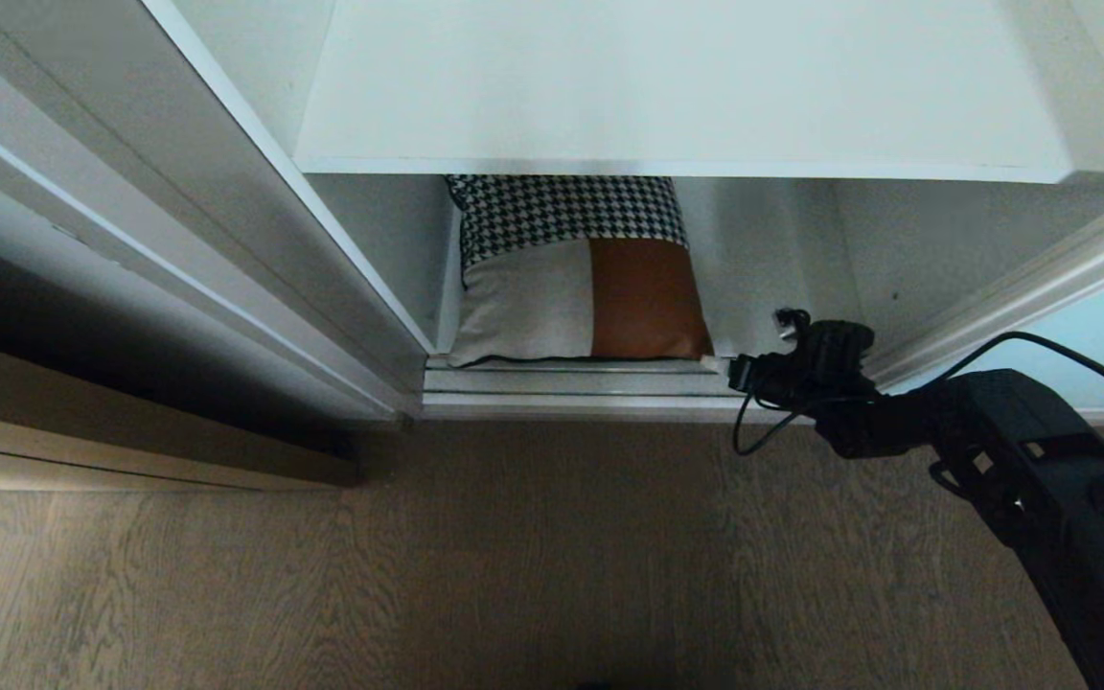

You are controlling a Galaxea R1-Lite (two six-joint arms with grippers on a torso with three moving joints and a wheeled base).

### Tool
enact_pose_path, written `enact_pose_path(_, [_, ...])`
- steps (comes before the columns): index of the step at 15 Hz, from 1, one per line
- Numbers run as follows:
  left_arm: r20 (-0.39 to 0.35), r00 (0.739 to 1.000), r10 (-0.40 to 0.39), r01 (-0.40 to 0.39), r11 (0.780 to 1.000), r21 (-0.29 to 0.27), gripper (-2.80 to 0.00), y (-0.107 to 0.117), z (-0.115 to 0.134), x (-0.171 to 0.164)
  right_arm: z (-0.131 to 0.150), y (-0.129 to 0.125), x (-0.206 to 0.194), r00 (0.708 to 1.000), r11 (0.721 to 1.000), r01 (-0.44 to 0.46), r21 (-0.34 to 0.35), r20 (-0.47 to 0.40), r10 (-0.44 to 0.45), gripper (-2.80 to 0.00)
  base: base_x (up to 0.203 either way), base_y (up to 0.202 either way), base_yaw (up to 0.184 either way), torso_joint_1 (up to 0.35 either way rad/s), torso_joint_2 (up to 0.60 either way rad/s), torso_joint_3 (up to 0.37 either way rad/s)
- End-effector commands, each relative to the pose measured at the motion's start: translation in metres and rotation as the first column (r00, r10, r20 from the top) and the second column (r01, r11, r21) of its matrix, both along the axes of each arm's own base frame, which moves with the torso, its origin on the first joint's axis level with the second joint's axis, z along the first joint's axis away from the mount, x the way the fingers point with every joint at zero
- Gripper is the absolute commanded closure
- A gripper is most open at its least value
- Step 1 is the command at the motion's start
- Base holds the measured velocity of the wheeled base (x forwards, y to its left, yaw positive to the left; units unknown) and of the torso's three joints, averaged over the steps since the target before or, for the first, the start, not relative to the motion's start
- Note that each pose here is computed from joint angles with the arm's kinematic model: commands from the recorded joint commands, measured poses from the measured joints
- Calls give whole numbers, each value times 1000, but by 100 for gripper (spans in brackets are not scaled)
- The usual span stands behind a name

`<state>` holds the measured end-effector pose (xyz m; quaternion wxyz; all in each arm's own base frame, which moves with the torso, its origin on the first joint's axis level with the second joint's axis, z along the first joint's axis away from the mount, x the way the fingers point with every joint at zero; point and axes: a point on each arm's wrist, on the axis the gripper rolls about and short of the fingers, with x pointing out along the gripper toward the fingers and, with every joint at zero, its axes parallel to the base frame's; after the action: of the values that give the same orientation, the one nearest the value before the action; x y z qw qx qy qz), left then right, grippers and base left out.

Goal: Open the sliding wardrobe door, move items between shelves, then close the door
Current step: Place the pillow on the higher shelf

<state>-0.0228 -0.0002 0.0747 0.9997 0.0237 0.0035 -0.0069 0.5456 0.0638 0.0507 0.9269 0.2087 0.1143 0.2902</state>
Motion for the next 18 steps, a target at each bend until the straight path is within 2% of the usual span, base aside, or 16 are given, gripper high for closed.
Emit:
enact_pose_path(1, [-2, 1000, 0, 0, 1000, 0, 0, 0, 0, 0, -2, 2, 0, 1000, 1000, -12, 3, -4, 12, 0, 0, 0, 0, 0, 0, 0])
enact_pose_path(6, [-2, 1000, 0, 0, 1000, 0, 0, 0, 0, 0, -3, 2, 0, 1000, 1000, -19, 5, -6, 19, 0, 0, 0, 0, 0, 0, 0])
enact_pose_path(12, [-2, 1000, 0, 0, 1000, 0, 0, 0, 0, 0, 11, 1, -1, 1000, 1000, -9, 7, 29, 9, 0, 0, 0, 0, 0, 0, 0])
enact_pose_path(18, [-2, 1000, 0, 0, 1000, 0, 0, 0, 0, 0, -1, 38, -6, 996, 996, -84, 2, 9, 84, 0, 0, 0, 0, 0, 0, 0])
